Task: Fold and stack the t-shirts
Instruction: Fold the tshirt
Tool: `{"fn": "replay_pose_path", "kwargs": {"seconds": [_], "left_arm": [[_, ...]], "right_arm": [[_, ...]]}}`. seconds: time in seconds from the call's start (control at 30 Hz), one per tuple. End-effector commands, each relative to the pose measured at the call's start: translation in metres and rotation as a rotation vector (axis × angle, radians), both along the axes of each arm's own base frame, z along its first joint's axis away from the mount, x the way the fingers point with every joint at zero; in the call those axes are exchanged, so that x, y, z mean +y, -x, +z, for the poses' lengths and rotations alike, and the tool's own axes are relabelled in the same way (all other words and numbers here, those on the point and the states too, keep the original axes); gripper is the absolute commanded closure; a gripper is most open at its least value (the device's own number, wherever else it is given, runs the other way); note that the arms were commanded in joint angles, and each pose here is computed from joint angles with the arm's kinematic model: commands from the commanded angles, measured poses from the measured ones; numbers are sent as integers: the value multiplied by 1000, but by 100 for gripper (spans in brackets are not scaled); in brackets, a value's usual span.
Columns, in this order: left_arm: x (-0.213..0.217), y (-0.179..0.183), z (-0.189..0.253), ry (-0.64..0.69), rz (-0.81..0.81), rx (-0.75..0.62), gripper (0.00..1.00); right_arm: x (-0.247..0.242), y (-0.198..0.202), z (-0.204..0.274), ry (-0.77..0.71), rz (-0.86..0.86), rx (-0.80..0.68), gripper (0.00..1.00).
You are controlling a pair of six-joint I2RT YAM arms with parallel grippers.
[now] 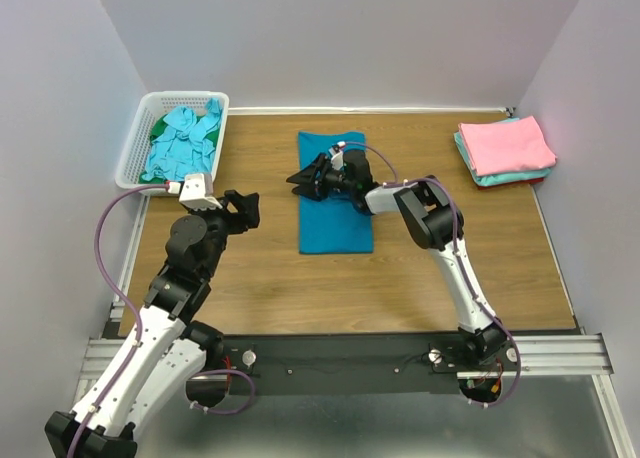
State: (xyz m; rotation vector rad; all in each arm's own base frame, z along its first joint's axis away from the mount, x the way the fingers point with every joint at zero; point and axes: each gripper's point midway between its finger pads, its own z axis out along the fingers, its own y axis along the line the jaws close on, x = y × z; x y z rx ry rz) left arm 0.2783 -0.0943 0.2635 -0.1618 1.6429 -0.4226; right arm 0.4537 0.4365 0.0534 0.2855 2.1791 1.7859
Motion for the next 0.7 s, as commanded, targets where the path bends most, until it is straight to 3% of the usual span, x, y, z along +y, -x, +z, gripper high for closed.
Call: {"fn": "replay_pose_path", "kwargs": {"seconds": [0.0,0.13,0.27,0.5,0.67], "left_arm": [[2,-1,3,-10,3,-13,20],[-1,1,4,-13,-16,-23,20],[-6,1,2,-16,-41,-19,20],[-11,0,-1,-19,-67,-8,20],[-9,0,-3,-25,-59,-3,20]], "right_arm": [[-2,6,-22,54,-11,28,39],[-7,12,41,33,22,-111,39],[-29,30,72,76,26,-194,39],[-87,72,48,152,25,-149,40],[-138,86,-6,190,-43,-38,40]]}}
